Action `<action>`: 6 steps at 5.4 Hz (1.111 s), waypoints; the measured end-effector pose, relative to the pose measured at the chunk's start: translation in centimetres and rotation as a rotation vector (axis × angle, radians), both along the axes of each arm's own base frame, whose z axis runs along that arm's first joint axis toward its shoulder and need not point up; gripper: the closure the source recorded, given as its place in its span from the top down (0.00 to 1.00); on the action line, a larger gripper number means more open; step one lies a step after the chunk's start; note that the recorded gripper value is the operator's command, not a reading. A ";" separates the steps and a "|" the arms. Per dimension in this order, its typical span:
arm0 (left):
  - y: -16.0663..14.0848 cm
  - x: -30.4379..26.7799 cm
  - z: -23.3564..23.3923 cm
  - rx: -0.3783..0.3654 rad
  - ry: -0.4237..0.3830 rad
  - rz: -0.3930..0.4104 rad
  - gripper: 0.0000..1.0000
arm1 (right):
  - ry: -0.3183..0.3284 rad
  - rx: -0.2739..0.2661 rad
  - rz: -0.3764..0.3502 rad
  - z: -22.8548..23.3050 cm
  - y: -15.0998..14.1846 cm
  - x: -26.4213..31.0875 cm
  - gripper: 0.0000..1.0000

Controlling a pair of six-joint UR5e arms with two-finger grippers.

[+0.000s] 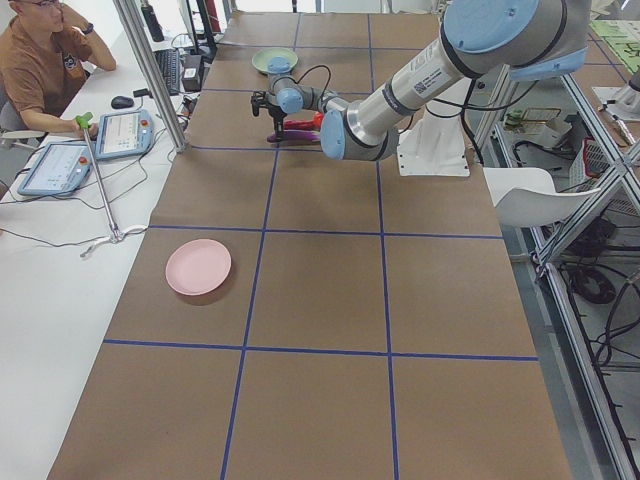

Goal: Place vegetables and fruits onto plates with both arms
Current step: 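Close the left gripper on the purple eggplant and lift it, then carry eggplant to pink plate with left gripper while right gripper nears pomegranate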

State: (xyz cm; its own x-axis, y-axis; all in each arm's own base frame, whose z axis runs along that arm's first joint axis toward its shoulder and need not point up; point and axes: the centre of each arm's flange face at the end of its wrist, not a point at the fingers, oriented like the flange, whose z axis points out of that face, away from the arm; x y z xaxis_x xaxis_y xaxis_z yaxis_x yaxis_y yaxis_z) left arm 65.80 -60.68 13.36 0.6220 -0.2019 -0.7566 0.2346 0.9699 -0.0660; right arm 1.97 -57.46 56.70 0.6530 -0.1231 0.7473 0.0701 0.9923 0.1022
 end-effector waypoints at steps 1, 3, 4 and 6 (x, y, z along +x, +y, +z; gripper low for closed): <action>-1.6 -2.5 -1.1 -0.026 0.003 -0.003 0.00 | -0.016 0.012 -0.001 -0.9 -0.4 -0.1 1.00; -5.4 -9.7 -3.7 -0.112 0.026 -0.017 0.00 | -0.045 0.043 0.006 -6.0 -2.6 -2.2 1.00; -7.6 -13.7 -4.2 -0.134 0.024 -0.033 0.00 | -0.061 0.013 0.015 -10.2 -3.5 -7.0 0.99; -10.7 -19.9 -2.1 -0.121 0.003 -0.053 0.00 | -0.021 -0.048 0.053 -18.5 -2.1 -19.2 0.99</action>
State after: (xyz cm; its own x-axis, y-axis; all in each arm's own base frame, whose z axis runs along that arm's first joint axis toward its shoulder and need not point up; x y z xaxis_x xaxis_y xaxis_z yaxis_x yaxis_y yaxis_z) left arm 45.93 -71.41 11.27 0.6057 -0.3241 -0.7267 0.2848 0.9411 -0.1823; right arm -17.18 -59.52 38.20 0.6414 -0.0526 0.7654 0.0156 0.9983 0.0555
